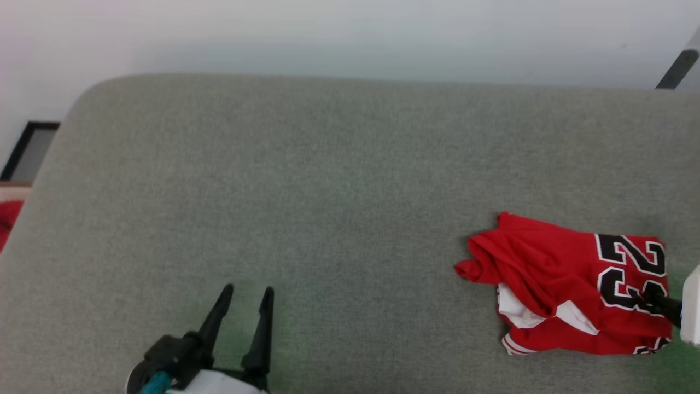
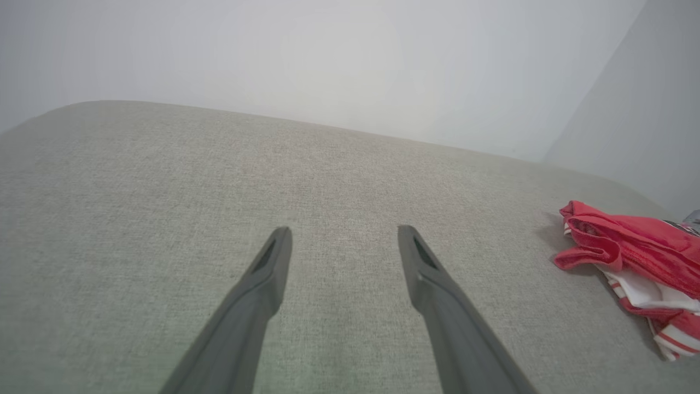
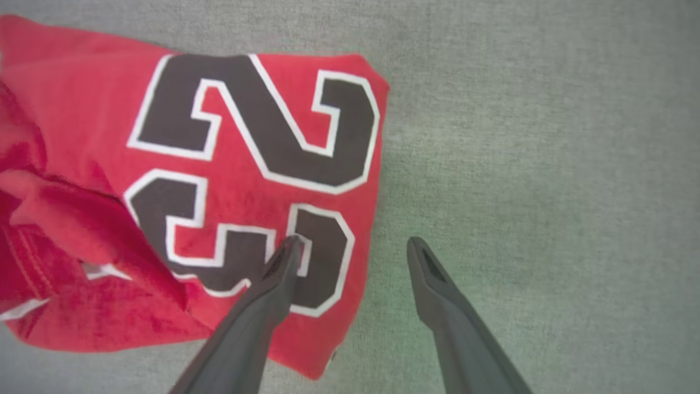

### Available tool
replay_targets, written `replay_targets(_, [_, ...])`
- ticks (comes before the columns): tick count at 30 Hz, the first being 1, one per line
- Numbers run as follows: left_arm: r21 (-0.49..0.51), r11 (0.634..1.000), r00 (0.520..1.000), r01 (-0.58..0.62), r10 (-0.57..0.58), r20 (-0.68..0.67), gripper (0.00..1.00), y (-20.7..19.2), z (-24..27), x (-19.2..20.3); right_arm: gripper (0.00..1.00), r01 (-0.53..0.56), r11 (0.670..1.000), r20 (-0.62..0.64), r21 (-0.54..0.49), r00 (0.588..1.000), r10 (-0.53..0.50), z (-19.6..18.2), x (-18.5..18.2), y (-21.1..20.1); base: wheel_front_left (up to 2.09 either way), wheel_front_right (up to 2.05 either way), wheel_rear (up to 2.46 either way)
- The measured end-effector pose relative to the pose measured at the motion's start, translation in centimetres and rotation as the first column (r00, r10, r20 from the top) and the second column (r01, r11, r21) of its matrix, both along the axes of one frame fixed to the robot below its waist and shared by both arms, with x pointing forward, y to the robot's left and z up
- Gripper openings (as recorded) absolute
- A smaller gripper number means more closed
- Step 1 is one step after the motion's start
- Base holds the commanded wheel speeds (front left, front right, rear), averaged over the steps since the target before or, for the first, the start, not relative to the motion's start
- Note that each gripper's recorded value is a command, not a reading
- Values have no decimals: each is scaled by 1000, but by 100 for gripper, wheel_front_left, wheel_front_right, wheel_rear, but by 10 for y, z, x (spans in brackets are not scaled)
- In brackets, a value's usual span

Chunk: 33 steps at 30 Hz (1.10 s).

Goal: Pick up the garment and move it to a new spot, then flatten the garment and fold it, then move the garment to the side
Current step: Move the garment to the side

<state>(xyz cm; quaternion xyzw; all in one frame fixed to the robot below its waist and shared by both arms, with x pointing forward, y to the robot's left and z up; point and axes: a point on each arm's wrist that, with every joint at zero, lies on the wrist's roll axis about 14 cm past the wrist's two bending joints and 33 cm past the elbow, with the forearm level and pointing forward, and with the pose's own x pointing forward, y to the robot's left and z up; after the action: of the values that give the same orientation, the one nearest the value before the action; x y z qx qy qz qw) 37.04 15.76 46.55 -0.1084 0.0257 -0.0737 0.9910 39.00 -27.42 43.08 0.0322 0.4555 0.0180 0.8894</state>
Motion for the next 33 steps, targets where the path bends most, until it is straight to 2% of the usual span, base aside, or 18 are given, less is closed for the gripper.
replay_targets(8, [6,999,999,32,-32,-14,100,-12,-9,29,100,-29,1000,-177,6,984,29,-44,4,11,0,0,0])
replay_targets(9, [6,999,999,38,-38,-15,100,-14,-10,32,95,-28,1000,-182,11,983,30,-47,6,12,0,0,0])
replay_targets(10, [11,999,999,43,-43,-16,100,-15,-11,35,38,-29,999,-183,13,983,31,-50,8,13,0,0,0])
replay_targets(11, [12,999,999,46,-46,-21,100,-16,-13,37,0,-28,999,-174,19,984,30,-51,12,14,0,0,0])
replay_targets(16, [33,998,998,62,-61,-28,100,-16,-19,47,0,-14,998,-73,57,997,18,-49,30,21,0,0,0])
replay_targets(22, [26,989,989,148,-149,12,100,-39,-10,61,0,33,996,39,84,999,-36,-38,31,8,0,0,0])
replay_targets(28, [53,959,955,279,-283,91,100,-80,9,86,0,210,977,143,28,967,-212,-15,14,-68,0,0,0])
replay_targets(33, [85,927,914,366,-375,154,100,-111,22,109,0,366,930,213,-43,913,-349,1,-5,-133,0,0,0])
